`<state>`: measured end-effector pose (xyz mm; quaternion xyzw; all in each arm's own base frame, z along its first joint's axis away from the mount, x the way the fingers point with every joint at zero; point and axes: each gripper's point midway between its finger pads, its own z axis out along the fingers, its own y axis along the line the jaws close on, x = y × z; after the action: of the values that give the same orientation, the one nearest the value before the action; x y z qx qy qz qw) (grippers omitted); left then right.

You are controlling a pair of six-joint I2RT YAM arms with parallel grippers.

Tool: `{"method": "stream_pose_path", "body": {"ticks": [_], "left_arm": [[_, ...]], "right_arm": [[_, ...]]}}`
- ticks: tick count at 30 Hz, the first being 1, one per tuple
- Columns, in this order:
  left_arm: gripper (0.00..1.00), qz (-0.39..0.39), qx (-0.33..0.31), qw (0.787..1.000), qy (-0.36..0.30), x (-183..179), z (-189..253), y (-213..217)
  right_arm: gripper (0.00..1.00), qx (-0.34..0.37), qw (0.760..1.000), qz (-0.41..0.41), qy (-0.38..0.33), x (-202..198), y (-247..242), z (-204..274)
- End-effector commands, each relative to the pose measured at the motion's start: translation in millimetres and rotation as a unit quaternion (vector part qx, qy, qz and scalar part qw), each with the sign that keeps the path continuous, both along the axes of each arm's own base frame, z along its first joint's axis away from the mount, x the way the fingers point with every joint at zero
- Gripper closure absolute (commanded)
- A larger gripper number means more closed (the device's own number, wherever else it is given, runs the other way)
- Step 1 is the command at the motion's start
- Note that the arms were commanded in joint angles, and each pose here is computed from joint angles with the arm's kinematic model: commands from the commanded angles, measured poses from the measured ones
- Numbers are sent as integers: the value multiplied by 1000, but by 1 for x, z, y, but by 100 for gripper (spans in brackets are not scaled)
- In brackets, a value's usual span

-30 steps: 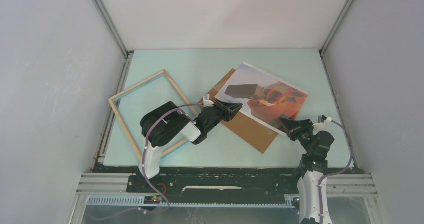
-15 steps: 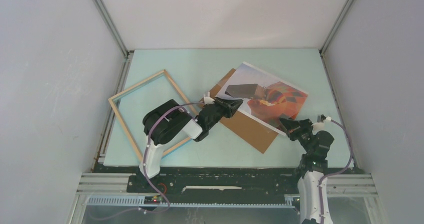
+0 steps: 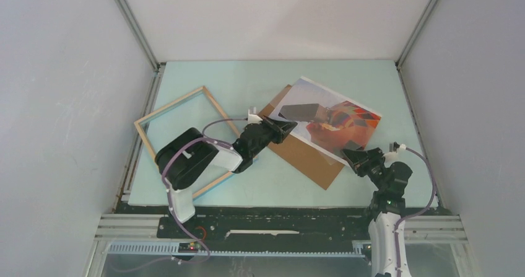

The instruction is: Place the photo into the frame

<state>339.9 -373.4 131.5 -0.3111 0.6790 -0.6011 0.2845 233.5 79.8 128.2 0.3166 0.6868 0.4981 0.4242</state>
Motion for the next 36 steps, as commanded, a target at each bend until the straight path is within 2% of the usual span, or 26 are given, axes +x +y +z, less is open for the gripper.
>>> {"method": "stream_pose_path", "body": {"ticks": [1, 6, 9, 15, 18, 23, 29, 36], "left_arm": [[100, -8, 74, 995, -59, 2, 25, 15], [100, -47, 164, 983, -71, 9, 21, 20], [100, -68, 218, 970, -89, 16, 26, 26], [100, -96, 284, 948, -107, 21, 52, 48], [100, -108, 322, 935, -100, 17, 53, 68], [100, -114, 348, 926, -88, 9, 55, 104], [100, -101, 385, 912, -96, -9, 74, 154], [100, -40, 450, 890, -64, -25, 78, 234]], "right_arm": [[74, -29, 997, 14, 71, -18, 5, -62], [48, -98, 989, 11, 113, -19, -3, -65], [42, -113, 987, 32, 113, -21, 0, -64], [31, -143, 986, 37, 77, -20, 0, -48], [29, -176, 982, 32, 57, -17, -3, -30], [29, -215, 975, 51, 12, -13, 0, 4], [30, -263, 962, 71, -13, 12, 7, 17], [31, -343, 929, 139, -29, 57, 58, 21]]}}
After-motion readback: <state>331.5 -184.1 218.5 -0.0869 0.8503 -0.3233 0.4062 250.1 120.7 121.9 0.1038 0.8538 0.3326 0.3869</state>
